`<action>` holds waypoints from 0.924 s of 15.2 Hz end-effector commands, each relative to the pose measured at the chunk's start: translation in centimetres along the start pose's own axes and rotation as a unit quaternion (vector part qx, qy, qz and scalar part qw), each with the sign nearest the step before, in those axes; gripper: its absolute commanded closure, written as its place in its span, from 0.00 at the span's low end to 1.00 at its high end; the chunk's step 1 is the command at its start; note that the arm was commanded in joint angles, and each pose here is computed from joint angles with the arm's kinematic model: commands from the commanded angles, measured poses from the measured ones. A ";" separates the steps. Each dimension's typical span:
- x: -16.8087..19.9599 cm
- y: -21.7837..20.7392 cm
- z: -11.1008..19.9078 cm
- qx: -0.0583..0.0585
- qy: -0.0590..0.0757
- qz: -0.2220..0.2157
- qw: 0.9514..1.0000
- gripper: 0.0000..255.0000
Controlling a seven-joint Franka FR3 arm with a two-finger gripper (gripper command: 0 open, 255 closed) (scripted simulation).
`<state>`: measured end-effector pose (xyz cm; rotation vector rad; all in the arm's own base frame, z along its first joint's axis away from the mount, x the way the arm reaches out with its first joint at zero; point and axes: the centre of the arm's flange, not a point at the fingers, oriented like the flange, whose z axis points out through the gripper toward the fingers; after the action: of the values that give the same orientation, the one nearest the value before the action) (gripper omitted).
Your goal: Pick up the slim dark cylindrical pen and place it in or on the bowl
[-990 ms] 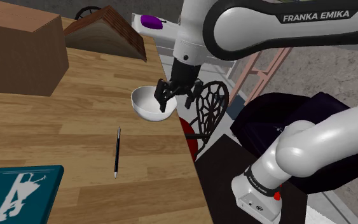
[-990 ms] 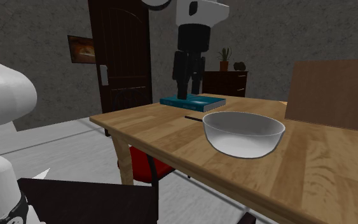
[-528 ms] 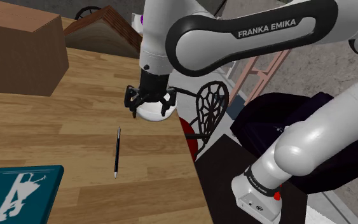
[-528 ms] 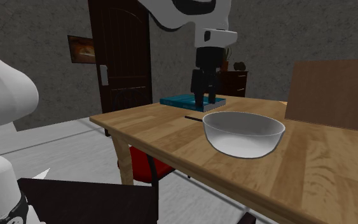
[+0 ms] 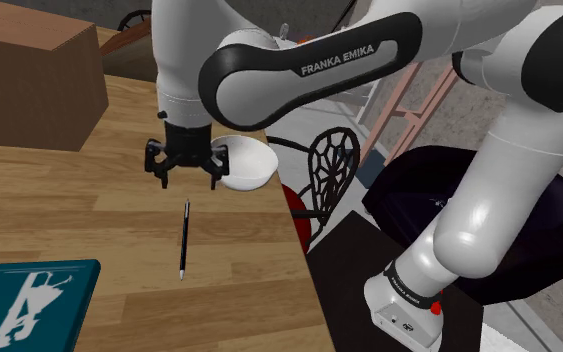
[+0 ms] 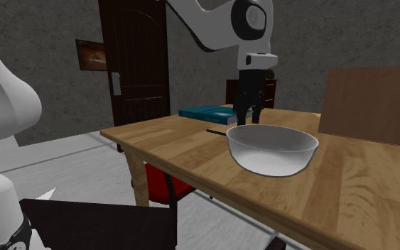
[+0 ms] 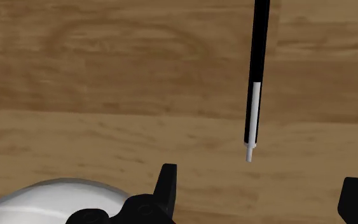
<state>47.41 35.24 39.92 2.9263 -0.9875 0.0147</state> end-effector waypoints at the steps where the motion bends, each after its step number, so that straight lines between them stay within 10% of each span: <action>1: 0.0 -0.5 1.1 0.000 0.001 0.004 1.000 0.00; 14: 0.0 -0.5 4.1 0.000 0.001 0.004 1.000 0.00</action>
<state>47.67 35.37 35.82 2.9208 -0.9996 0.0192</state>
